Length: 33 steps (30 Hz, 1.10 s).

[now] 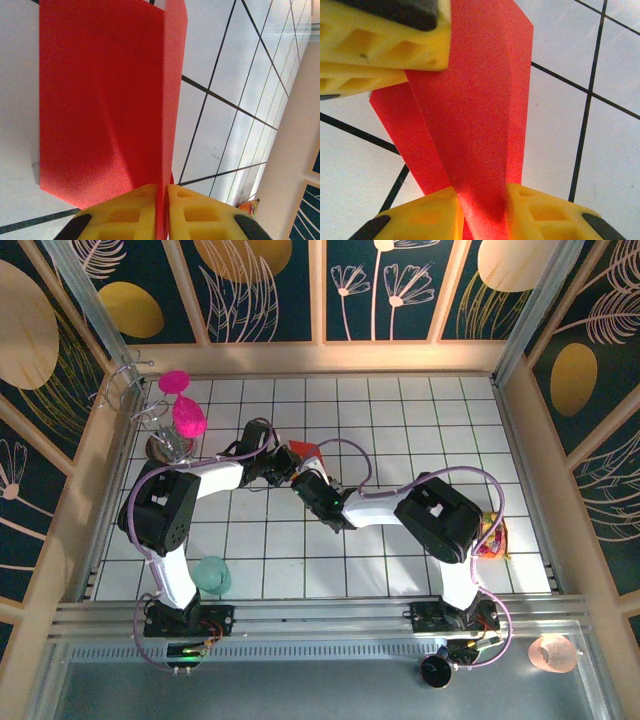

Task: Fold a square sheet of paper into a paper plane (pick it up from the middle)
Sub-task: Fourth fold the wing at the center of the table.

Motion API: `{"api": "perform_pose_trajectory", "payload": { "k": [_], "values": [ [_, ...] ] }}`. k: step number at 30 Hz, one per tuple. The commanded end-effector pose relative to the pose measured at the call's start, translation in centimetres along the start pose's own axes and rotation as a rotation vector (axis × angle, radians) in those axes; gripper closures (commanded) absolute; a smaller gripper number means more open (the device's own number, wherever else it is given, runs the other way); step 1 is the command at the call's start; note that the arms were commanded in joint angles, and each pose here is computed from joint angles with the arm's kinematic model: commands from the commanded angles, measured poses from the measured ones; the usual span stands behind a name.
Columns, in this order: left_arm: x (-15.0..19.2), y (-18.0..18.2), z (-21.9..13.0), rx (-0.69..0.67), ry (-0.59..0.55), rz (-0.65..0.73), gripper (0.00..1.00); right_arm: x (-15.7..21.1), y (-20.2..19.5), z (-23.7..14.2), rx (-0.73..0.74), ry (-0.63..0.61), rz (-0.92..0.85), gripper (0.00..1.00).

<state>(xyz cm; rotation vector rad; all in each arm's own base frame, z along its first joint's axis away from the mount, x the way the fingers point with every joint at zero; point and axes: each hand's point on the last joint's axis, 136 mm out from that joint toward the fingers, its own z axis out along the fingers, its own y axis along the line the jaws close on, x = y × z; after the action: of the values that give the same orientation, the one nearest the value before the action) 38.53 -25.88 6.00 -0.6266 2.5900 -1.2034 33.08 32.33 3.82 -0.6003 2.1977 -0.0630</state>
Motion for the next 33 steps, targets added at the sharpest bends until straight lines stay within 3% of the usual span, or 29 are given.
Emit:
{"api": "perform_pose_trajectory", "payload": {
  "k": [1,11,18,24,33],
  "values": [
    [-0.3,-0.6,0.1,-0.007,-0.005,0.007,0.84,-0.3,-0.4,-0.1,0.032,-0.023,-0.002,0.74],
    [-1.5,-1.0,-0.9,-0.016,-0.042,0.026,0.64,-0.4,-0.2,-0.4,0.006,-0.038,-0.015,0.86],
    [-3.7,-0.9,-3.8,-0.034,-0.147,0.051,0.51,-0.2,1.1,-0.7,-0.099,-0.028,-0.042,0.92],
    [-4.2,-0.9,-6.5,-0.047,-0.245,0.091,0.46,0.4,2.7,-0.9,-0.236,0.019,-0.048,0.93],
    [-2.6,-0.1,-7.3,-0.009,-0.241,0.120,0.45,0.5,3.2,-1.6,-0.442,0.106,0.060,0.94]
  ]
}}
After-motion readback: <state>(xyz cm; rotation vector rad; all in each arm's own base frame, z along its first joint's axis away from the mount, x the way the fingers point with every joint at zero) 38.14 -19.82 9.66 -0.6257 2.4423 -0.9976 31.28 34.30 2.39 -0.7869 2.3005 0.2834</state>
